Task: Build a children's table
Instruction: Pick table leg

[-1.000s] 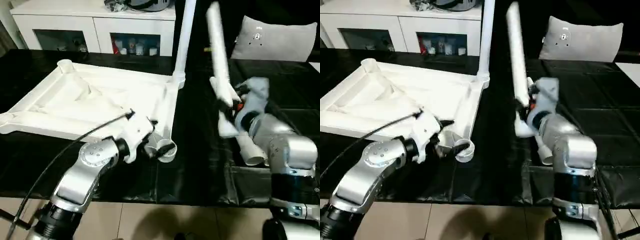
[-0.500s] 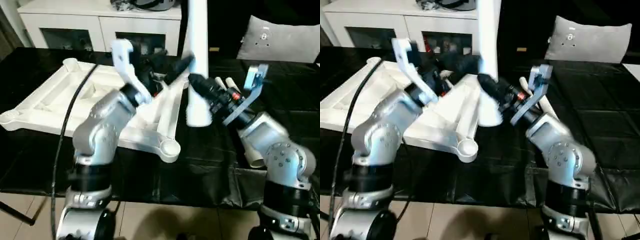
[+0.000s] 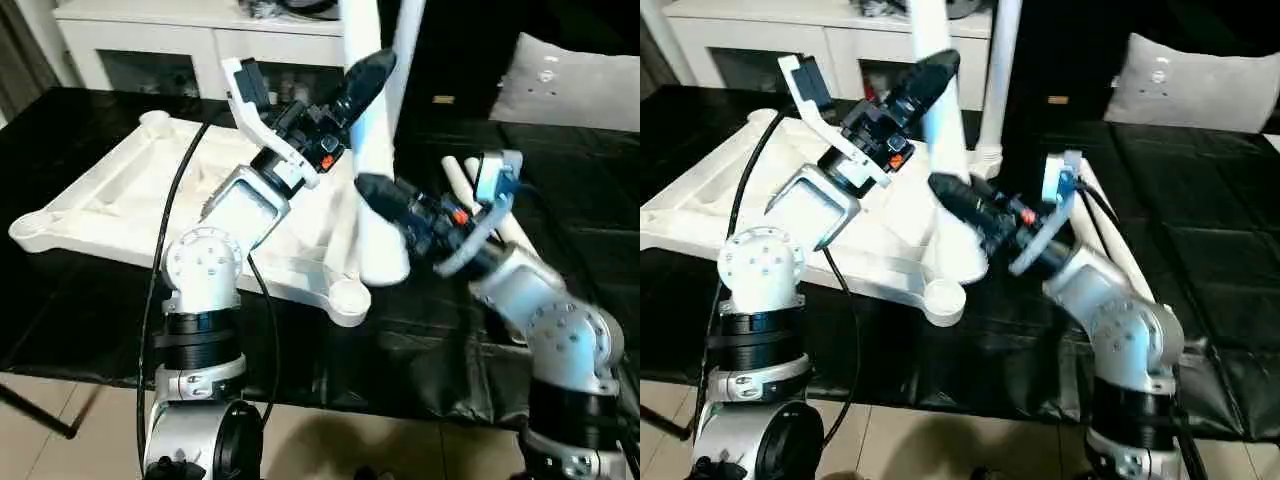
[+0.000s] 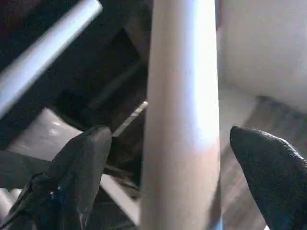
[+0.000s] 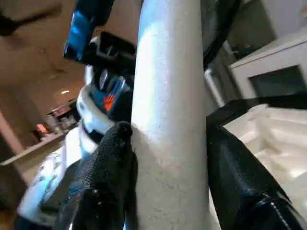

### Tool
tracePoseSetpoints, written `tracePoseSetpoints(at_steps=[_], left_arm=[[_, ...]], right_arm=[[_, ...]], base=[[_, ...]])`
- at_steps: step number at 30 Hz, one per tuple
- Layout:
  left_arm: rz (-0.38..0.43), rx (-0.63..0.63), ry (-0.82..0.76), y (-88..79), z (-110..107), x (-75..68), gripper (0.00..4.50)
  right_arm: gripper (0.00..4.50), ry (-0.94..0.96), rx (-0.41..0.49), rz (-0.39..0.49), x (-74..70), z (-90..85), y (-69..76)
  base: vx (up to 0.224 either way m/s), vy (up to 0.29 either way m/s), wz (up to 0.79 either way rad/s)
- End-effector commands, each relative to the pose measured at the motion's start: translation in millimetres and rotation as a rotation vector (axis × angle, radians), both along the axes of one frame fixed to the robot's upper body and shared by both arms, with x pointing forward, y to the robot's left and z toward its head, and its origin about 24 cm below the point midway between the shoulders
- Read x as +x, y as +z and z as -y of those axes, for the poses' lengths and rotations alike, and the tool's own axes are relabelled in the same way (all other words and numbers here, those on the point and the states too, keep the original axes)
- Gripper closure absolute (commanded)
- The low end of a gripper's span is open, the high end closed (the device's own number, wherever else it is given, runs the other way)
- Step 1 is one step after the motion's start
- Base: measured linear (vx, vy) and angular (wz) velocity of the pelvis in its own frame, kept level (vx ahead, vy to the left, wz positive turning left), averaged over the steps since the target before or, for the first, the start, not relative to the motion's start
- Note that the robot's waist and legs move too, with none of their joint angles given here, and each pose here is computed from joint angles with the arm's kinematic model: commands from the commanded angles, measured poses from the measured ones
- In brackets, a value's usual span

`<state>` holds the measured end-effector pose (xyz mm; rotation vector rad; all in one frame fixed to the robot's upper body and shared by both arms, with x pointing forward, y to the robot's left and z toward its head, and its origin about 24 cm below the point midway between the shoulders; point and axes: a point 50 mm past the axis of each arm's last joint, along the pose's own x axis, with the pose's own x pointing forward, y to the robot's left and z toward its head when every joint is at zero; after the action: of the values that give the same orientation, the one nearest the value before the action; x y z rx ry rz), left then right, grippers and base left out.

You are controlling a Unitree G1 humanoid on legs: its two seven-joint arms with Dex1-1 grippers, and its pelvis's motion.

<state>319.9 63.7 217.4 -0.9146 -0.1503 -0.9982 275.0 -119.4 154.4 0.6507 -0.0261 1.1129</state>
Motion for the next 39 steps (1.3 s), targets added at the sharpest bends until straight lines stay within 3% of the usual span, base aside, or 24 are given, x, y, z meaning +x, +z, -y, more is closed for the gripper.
tracePoseSetpoints(at_steps=[1,3,12,24,28,31,32,36,39], left_arm=[[0.025,-0.067,-0.085,3.8,7,-8.7,0.36],[0.075,-0.153,-0.18,8.6,5,-18.5,0.41],[0.206,-0.254,-0.363,16.0,0,-42.9,1.25],[0.179,-0.258,-0.347,12.5,-2,-40.2,2.36],[0.171,-0.25,-0.334,11.2,-2,-38.5,2.5],[0.154,-0.21,-0.287,8.2,-2,-34.1,2.6],[0.149,-0.19,-0.267,7.0,-2,-32.4,2.61],[0.14,-0.081,-0.162,1.0,-7,-25.1,2.64],[0.149,0.095,-0.04,-5.9,-10,-17.8,2.66]], right_arm=[[2.62,0.043,0.013,0.041,-5.5,-1.4,7.0],[2.62,0.078,0.018,0.035,-9.4,-3.1,4.6],[2.63,0.133,0.024,0.02,-16.3,-6.9,2.0],[2.64,0.136,0.02,0.021,-17.9,-6.3,1.8],[2.64,0.116,0.0,0.026,-16.4,-6.1,1.6],[2.64,0.049,-0.061,0.033,-10.1,-5.8,-0.2],[2.29,0.018,-0.086,0.039,-7.2,-5.3,-0.6],[1.89,-0.037,-0.129,0.027,0.0,-2.5,-0.2],[1.67,-0.108,-0.224,0.087,3.9,2.3,2.0]], base=[[0.0,0.0,0.0],[0.0,0.0,0.0],[0.0,0.0,0.0],[0.0,0.0,0.0],[0.0,0.0,0.0],[0.0,0.0,0.0],[0.0,0.0,0.0],[0.0,0.0,0.0],[0.0,0.0,0.0]])
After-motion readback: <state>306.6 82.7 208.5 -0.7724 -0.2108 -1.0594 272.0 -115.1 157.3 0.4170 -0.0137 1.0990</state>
